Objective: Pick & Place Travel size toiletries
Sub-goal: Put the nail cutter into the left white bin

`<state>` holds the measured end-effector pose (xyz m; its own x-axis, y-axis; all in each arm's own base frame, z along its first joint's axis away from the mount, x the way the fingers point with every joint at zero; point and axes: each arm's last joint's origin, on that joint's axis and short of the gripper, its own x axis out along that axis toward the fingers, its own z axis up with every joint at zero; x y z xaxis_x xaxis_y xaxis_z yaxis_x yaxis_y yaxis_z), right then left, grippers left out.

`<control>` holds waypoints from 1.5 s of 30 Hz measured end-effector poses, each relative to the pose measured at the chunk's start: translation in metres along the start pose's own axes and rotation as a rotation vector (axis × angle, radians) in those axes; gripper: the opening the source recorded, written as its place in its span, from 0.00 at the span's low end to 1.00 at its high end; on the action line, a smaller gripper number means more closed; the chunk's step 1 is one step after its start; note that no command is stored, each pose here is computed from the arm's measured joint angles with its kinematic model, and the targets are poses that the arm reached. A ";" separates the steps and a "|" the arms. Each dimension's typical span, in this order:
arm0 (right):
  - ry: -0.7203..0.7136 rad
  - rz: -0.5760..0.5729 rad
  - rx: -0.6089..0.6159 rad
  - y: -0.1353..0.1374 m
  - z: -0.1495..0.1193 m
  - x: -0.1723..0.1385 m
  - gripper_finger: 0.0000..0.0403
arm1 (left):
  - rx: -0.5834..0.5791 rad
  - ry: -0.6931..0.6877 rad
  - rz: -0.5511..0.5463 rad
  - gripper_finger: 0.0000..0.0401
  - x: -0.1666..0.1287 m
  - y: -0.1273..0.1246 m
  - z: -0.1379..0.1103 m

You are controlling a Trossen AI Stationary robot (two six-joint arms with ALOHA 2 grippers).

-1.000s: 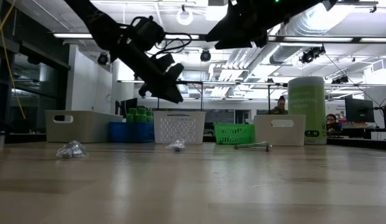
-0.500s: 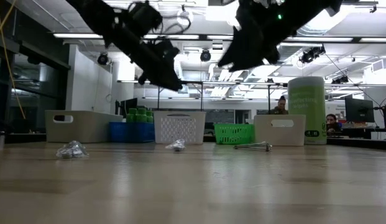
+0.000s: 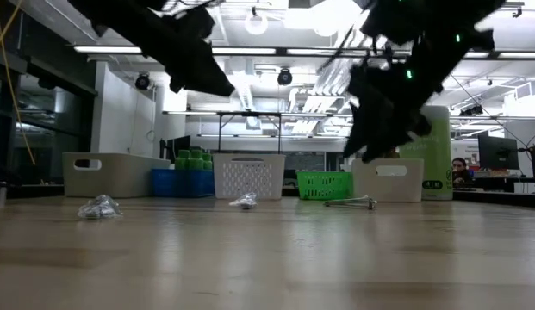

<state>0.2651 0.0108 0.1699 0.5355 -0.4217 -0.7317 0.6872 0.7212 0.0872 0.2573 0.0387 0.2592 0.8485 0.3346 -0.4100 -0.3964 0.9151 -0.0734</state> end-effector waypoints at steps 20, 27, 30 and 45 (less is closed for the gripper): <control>0.072 -0.068 -0.028 0.008 -0.045 0.047 0.71 | 0.010 -0.026 -0.120 0.28 -0.020 -0.026 -0.009; 0.085 -0.069 -0.036 0.008 -0.047 0.048 0.63 | 0.011 -0.022 -0.119 0.28 -0.020 -0.026 -0.009; 0.104 -0.057 -0.019 0.008 -0.047 0.048 0.54 | 0.011 -0.020 -0.119 0.28 -0.020 -0.026 -0.009; 0.178 -0.052 0.010 0.006 -0.052 0.047 0.18 | -0.005 0.032 -0.138 0.28 -0.020 -0.025 -0.014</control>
<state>0.2688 0.0232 0.1009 0.4043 -0.3543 -0.8433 0.7170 0.6952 0.0517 0.2458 0.0056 0.2567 0.8834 0.1987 -0.4244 -0.2790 0.9506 -0.1357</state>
